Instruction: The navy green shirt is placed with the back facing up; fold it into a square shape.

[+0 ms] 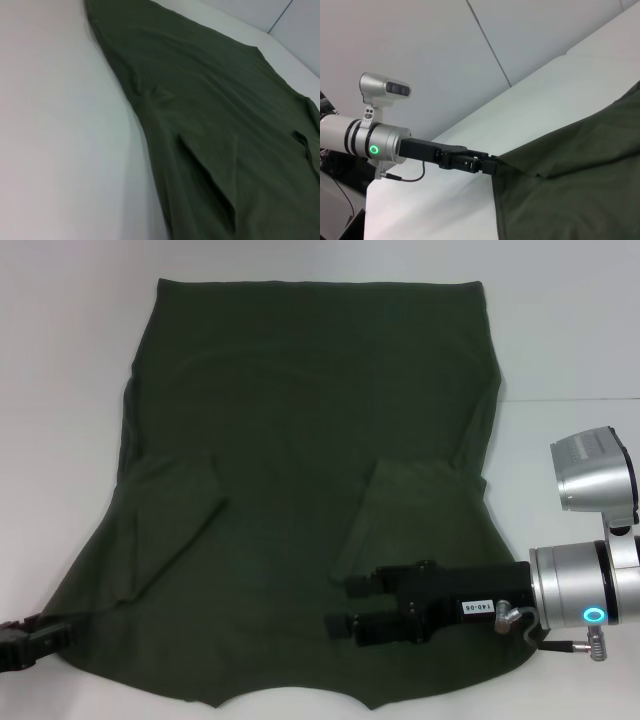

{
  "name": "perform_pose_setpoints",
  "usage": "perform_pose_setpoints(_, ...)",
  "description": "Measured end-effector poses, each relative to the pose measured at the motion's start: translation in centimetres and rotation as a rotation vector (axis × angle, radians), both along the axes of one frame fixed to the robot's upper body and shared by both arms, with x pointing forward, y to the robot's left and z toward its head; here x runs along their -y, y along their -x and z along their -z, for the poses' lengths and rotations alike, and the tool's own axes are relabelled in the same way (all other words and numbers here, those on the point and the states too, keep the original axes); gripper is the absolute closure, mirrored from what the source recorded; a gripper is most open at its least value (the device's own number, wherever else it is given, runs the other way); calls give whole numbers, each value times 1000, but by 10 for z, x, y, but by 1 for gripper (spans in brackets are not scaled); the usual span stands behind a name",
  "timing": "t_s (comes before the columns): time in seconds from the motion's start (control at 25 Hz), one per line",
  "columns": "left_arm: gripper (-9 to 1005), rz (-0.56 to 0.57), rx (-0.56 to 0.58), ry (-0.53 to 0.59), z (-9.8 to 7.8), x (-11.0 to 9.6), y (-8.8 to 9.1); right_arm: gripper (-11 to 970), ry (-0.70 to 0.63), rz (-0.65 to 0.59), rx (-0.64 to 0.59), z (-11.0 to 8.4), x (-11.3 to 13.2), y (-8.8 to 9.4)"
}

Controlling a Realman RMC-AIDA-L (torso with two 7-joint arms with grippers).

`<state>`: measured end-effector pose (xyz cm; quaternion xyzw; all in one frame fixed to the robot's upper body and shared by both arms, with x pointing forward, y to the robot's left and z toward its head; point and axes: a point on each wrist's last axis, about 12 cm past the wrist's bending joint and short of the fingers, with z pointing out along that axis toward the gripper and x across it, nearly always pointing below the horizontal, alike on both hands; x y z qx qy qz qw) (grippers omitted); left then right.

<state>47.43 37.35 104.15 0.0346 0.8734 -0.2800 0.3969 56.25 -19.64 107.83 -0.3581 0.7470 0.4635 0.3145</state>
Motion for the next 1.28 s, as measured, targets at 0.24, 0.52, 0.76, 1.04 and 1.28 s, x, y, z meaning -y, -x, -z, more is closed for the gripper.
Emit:
perform_pose_setpoints(0.24,223,15,3,-8,-1,2,-4,142,-5,4,1,0,0,0)
perform_pose_setpoints(0.52,247,31,1,-37,-4,2,-8,143,-11,1,0,-1,-1,0)
perform_pose_setpoints(0.76,563,33,-2,-43,-5,2,-10,143,-15,-7,3,-2,-2,0)
perform_pose_setpoints(1.04,833,30,-2,-43,-5,2,-10,142,-17,-8,0,-2,-2,0)
perform_pose_setpoints(1.28,956,37,6,-22,-7,3,-10,169,-32,-10,-31,-9,0,0)
